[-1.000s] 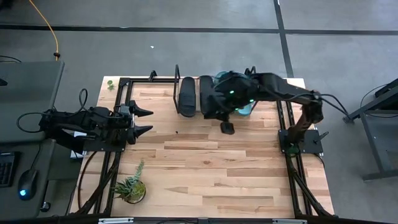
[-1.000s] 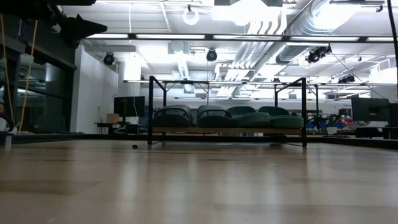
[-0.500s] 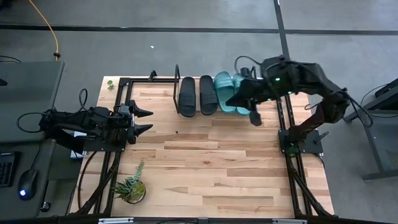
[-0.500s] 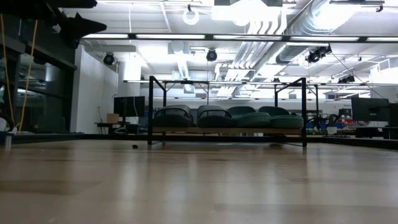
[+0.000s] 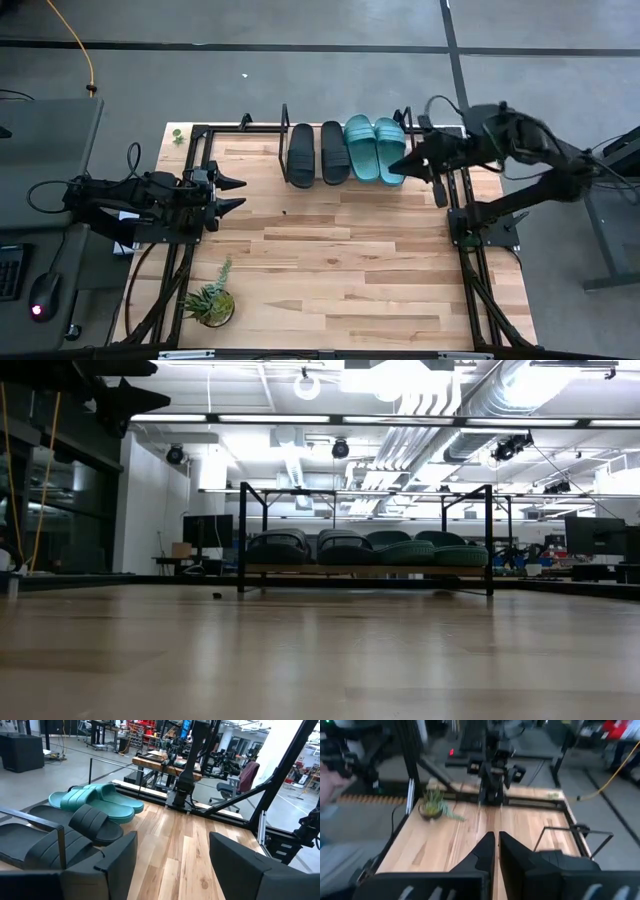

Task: Pick and place slides into the shelf
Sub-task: Return to Home Position

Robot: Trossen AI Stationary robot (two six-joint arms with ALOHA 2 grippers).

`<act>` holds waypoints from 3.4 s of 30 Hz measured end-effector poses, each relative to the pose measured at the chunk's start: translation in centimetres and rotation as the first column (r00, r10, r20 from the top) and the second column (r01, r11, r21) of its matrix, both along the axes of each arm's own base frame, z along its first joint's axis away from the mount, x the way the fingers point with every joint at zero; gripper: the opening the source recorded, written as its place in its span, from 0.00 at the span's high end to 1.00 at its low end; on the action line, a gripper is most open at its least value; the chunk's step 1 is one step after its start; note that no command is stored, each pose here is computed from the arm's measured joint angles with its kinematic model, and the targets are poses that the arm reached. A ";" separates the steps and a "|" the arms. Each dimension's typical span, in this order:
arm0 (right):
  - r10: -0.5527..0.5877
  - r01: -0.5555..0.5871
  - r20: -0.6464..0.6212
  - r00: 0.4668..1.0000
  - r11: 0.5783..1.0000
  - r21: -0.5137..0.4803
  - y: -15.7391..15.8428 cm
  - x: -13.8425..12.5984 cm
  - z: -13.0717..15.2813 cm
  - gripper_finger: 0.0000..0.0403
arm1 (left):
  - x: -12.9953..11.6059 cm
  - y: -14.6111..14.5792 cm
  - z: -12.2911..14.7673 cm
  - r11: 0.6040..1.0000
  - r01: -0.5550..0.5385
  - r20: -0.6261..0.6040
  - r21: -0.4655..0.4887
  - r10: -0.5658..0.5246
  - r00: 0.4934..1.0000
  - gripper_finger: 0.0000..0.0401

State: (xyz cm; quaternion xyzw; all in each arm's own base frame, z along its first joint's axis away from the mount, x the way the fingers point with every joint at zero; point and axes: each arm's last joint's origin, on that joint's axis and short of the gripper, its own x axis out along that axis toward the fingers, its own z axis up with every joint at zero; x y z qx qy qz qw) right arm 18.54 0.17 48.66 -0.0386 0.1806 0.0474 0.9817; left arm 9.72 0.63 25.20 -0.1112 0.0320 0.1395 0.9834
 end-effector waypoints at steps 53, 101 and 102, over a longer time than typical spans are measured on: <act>-0.247 0.270 0.555 0.794 0.962 0.042 -0.8 -9.9 -20.8 0.97 | -0.8 0.0 -2.2 0.979 0.014 0.031 0.202 -0.021 0.999 0.44; -0.128 0.169 0.732 0.669 0.985 0.017 -0.5 -8.6 -27.6 0.97 | -0.2 -0.2 -6.8 0.973 0.024 0.226 0.229 -0.077 0.971 0.44; -0.127 0.170 0.733 0.668 0.985 0.017 -0.5 -8.6 -27.6 0.97 | -0.2 -0.2 -6.9 0.973 0.026 0.216 0.230 -0.077 0.973 0.44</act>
